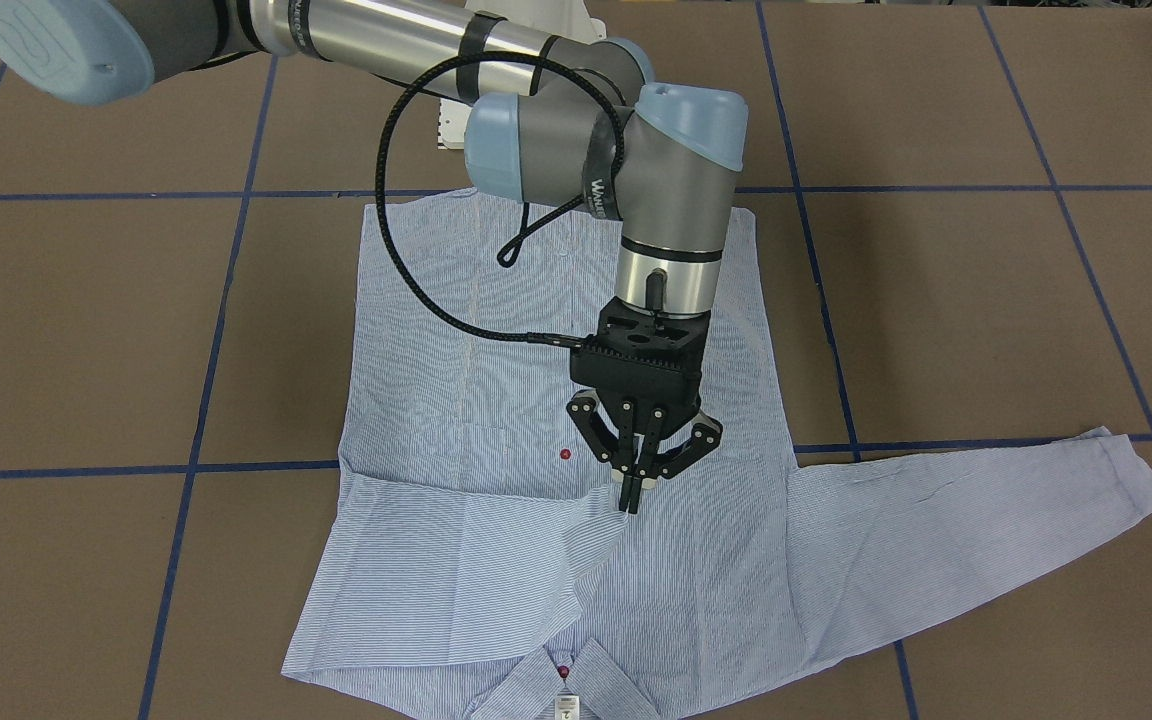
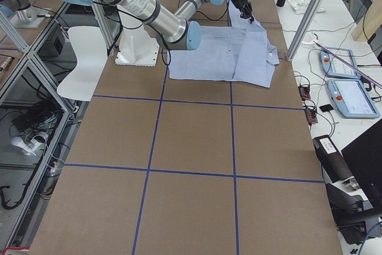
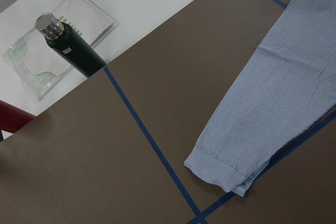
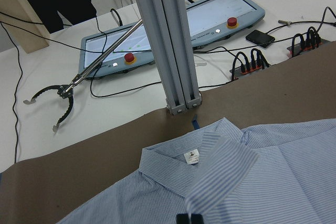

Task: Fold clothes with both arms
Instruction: 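Carry the sleeve with the right gripper across the shirt toward the collar, then release the sleeve on the shirt front and withdraw the right arm, then lower the left gripper onto the other sleeve cuff and grasp it, then lift the sleeve with the left gripper and carry it over the shirt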

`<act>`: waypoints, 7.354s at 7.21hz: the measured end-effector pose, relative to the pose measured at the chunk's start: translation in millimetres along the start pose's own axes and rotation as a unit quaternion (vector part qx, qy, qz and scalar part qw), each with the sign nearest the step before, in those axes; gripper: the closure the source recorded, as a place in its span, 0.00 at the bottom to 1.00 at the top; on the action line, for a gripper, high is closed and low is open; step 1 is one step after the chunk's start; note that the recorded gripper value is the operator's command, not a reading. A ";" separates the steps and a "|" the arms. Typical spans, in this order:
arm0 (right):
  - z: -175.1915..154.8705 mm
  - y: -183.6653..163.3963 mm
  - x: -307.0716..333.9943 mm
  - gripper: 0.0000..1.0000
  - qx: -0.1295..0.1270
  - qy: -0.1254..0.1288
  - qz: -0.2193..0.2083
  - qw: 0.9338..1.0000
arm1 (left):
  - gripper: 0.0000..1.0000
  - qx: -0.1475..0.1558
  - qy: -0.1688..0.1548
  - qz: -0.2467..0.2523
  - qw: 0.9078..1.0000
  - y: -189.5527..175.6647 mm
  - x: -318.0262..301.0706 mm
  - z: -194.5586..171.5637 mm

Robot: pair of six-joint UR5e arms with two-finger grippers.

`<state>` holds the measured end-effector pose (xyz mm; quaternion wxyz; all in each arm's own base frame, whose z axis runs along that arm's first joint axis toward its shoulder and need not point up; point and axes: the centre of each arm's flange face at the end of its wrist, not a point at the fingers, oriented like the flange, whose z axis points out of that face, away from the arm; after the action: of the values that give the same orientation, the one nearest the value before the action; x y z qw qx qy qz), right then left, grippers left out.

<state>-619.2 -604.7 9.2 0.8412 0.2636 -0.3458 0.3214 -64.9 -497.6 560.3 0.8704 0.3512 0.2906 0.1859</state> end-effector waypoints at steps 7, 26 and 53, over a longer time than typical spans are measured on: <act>-54.9 5.3 -89.0 0.01 -0.052 0.013 0.009 0.999 | 0.00 0.001 0.000 0.001 1.000 -1.7 0.2 -0.3; -72.5 -187.7 655.9 0.01 -0.208 -0.067 -0.242 0.945 | 0.04 0.105 0.004 -0.152 0.983 78.2 109.6 214.0; -66.3 -189.2 654.7 0.01 -0.209 -0.067 -0.246 0.944 | 1.00 0.086 0.022 -0.139 0.986 96.7 107.1 249.6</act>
<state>-92.1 -449.7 417.9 0.9053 0.1799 -0.3848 0.0068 164.0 -500.6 735.5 0.8478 0.3765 0.3708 0.0454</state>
